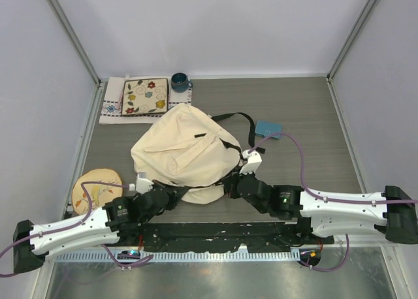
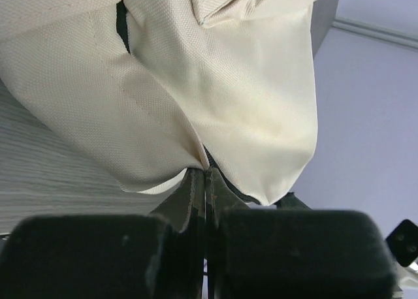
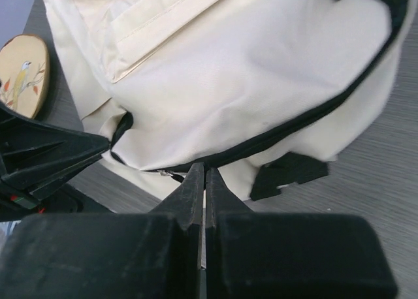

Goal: Pack the student bag
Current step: Zip the student bag at the center of the board.

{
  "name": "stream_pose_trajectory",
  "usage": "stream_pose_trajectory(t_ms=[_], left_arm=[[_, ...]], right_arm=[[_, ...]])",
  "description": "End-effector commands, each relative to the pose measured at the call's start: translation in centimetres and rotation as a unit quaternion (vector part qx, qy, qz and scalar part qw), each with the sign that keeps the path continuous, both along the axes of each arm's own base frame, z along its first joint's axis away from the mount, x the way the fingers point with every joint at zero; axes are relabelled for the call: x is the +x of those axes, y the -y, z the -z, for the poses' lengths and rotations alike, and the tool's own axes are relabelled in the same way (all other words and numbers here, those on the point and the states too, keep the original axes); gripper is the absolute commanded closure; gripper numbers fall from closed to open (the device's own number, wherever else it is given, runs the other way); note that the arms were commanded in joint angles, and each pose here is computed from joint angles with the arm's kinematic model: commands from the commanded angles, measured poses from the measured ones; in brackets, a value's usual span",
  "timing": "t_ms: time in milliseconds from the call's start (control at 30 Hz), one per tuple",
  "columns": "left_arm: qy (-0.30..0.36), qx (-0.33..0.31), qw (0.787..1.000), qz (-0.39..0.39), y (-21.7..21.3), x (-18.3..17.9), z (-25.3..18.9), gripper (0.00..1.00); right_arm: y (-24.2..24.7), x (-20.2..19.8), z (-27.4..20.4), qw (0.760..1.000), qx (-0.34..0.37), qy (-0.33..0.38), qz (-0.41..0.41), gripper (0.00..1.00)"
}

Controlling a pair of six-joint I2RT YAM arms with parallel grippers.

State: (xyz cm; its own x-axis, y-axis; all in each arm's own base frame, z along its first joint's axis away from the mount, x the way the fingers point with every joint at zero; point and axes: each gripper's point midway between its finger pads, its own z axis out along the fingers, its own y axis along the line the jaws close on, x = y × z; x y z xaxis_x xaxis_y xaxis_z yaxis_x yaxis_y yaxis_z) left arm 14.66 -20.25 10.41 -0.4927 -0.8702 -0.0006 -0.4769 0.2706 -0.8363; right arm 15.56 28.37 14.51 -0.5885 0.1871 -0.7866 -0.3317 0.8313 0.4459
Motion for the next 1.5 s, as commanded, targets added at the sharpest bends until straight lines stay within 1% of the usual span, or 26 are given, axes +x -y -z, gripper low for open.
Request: stream_pose_trajectory(t_ms=[0,267,367,400,433,467,500,533,567,600,633,667,700,733,767,867,933,967,1033,1067,1167,1200,1267,1300,1400,1467], left_arm=[[-0.003,0.081,0.991,-0.106,-5.5,1.4,2.3,1.0],[0.003,0.115,0.99,-0.087,-5.7,1.2,2.0,1.0],[0.033,0.131,0.989,-0.066,-5.3,1.6,0.6,0.99],[0.049,0.158,0.985,-0.044,-5.4,1.5,0.4,0.91],[0.061,0.162,0.984,-0.036,-5.1,1.7,-0.7,0.8],[0.07,0.176,0.981,-0.026,-5.0,1.8,-1.1,0.63],[0.09,0.213,0.973,0.005,-4.9,1.8,-1.5,0.6],[0.103,0.217,0.971,0.015,-4.5,2.0,-2.8,0.55],[0.114,0.235,0.965,0.034,-4.0,2.1,-3.2,0.44],[0.125,0.252,0.958,0.051,-3.6,2.2,-3.6,0.4],[0.152,0.285,0.942,0.087,-3.3,2.3,-4.7,0.36],[0.172,0.287,0.936,0.109,-2.2,2.4,-5.6,0.31],[0.181,0.306,0.925,0.133,-1.6,2.5,-5.7,0.29],[0.217,0.327,0.906,0.163,-0.8,2.8,-7.1,0.27],[0.231,0.329,0.894,0.198,0.3,2.4,-7.3,0.24],[0.291,0.356,0.847,0.268,2.6,2.5,-8.8,0.22],[0.302,0.359,0.827,0.309,4.1,2.1,-9.1,0.22],[0.316,0.373,0.806,0.334,4.5,2.0,-9.2,0.22],[0.324,0.379,0.784,0.369,5.7,1.6,-9.2,0.22],[0.335,0.393,0.763,0.388,5.9,1.5,-9.0,0.21],[0.35,0.411,0.73,0.419,6.6,1.4,-8.8,0.17],[0.362,0.426,0.708,0.432,6.5,1.5,-8.7,0.16],[0.372,0.436,0.689,0.443,6.7,1.6,-8.5,0.15],[0.378,0.446,0.674,0.452,6.7,1.6,-8.3,0.15],[0.385,0.453,0.653,0.47,7.3,1.5,-7.8,0.14],[0.384,0.451,0.647,0.48,7.8,1.3,-7.4,0.15]], right_arm=[[4.3,2.4,-0.1,0.995,-0.041,0.038,0.078,0.99],[5.5,3.8,-1.6,0.993,-0.044,0.053,0.101,0.99],[5.6,3.9,-1.9,0.993,-0.042,0.055,0.1,0.99],[5.4,3.9,-2.0,0.993,-0.04,0.055,0.097,0.99],[5.3,3.8,-1.8,0.993,-0.042,0.054,0.091,0.99],[5.0,3.6,-1.8,0.995,-0.038,0.05,0.083,0.99],[4.7,3.6,-1.6,0.995,-0.037,0.047,0.079,0.99],[4.6,3.4,-1.2,0.996,-0.037,0.043,0.073,0.99],[4.3,3.3,-1.1,0.996,-0.031,0.04,0.069,0.99],[4.2,3.3,-1.0,0.997,-0.03,0.039,0.068,0.99],[4.1,3.2,-0.7,0.997,-0.031,0.036,0.066,0.99],[4.0,3.2,-0.7,0.997,-0.029,0.036,0.065,0.99],[3.9,3.2,-0.8,0.997,-0.028,0.035,0.064,0.99],[3.9,3.2,-0.8,0.997,-0.03,0.036,0.064,0.99],[3.9,3.2,-0.9,0.997,-0.029,0.037,0.063,0.99],[3.7,3.2,-1.1,0.997,-0.026,0.038,0.062,0.99],[3.8,3.2,-1.2,0.997,-0.027,0.038,0.061,0.99],[3.7,3.2,-1.1,0.997,-0.027,0.037,0.061,0.99],[3.8,3.2,-1.1,0.997,-0.028,0.037,0.061,0.99],[3.7,3.1,-1.2,0.997,-0.025,0.036,0.061,0.99],[3.9,3.1,-1.1,0.997,-0.025,0.035,0.063,0.99],[3.8,3.1,-1.2,0.997,-0.024,0.035,0.062,0.99],[3.8,3.1,-1.2,0.997,-0.024,0.035,0.062,0.99],[3.8,3.1,-1.2,0.997,-0.026,0.035,0.062,0.99],[3.7,3.2,-1.5,0.997,-0.024,0.036,0.062,0.99],[3.6,3.2,-1.7,0.997,-0.022,0.037,0.062,0.99]])
